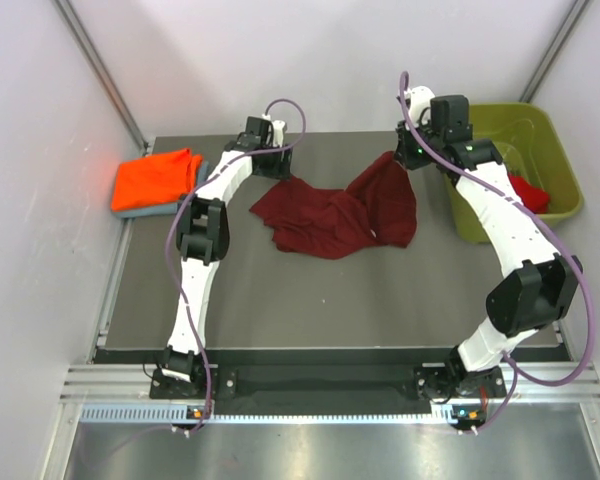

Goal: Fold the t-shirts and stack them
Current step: Flatten the tshirt out

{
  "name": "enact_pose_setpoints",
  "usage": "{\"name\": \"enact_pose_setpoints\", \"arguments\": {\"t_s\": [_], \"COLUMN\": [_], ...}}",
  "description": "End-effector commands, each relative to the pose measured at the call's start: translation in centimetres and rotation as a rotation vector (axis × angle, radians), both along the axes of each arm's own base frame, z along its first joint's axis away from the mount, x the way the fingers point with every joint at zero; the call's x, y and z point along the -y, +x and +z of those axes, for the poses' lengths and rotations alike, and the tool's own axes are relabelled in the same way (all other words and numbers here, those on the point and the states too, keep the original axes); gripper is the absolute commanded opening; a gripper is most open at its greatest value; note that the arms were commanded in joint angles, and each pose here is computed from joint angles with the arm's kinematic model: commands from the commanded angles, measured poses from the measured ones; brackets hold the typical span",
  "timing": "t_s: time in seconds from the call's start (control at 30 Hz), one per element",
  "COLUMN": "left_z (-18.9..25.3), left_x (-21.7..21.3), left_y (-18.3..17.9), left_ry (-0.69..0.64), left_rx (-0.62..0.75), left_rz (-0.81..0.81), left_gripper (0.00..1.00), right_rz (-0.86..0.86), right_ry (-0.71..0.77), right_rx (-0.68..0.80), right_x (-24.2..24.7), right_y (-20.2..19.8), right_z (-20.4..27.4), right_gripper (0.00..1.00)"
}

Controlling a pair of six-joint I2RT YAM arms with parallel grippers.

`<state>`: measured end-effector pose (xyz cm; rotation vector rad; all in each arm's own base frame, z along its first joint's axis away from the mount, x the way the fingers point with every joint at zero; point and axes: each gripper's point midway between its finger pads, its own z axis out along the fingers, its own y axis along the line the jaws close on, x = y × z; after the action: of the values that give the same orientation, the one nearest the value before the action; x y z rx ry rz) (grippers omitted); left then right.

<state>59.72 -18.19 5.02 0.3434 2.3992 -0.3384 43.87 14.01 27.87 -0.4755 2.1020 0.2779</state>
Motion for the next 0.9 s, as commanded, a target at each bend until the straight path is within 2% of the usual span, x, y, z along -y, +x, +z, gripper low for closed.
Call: {"name": "enact_pose_setpoints", "arguments": {"t_s": [0.0,0.13,0.27,0.47,0.5,0.53,0.57,0.6,0.67,0.87], "left_z": [2.9,2.1,1.4,-0.4,-0.6,-0.7,-0.6,-0.7,-1.1,0.8], "left_x": [1.6,2.2,3.1,3.9,4.2,4.2,4.2,3.9,3.7,2.5], "left_y": [2.1,2.6,3.2,2.4,2.3,2.3,2.3,2.2,1.8,1.0], "left_ry": [-0.069,-0.078,-0.086,-0.086,-0.090,-0.086,-0.085,-0.073,-0.060,-0.076], "left_rx": [0.109,0.115,0.127,0.088,0.084,0.084,0.087,0.084,0.068,0.055], "left_rz": [-0.038,-0.043,-0.053,-0.076,-0.085,-0.095,-0.098,-0.089,-0.093,-0.091], "left_gripper": [0.68,0.66,0.59,0.52,0.46,0.26,0.26,0.06,0.01,0.00], "right_rz": [0.001,-0.005,-0.015,-0.024,-0.024,-0.025,-0.028,-0.029,-0.029,-0.038], "right_ry": [0.001,-0.010,-0.026,-0.038,-0.038,-0.039,-0.040,-0.041,-0.041,-0.044], "right_rx": [0.092,0.089,0.078,0.079,0.077,0.081,0.079,0.078,0.081,0.095], "right_x": [0.3,0.5,0.9,1.2,1.2,1.2,1.2,1.2,1.2,1.3], "right_y": [-0.4,-0.4,-0.5,-0.5,-0.4,-0.4,-0.2,-0.2,0.0,0.5], "right_z": [3.0,2.6,2.0,1.8,1.8,1.9,1.8,1.7,1.7,2.0], "right_gripper": [0.00,0.00,0.00,0.00,0.00,0.00,0.00,0.00,0.00,0.00]}}
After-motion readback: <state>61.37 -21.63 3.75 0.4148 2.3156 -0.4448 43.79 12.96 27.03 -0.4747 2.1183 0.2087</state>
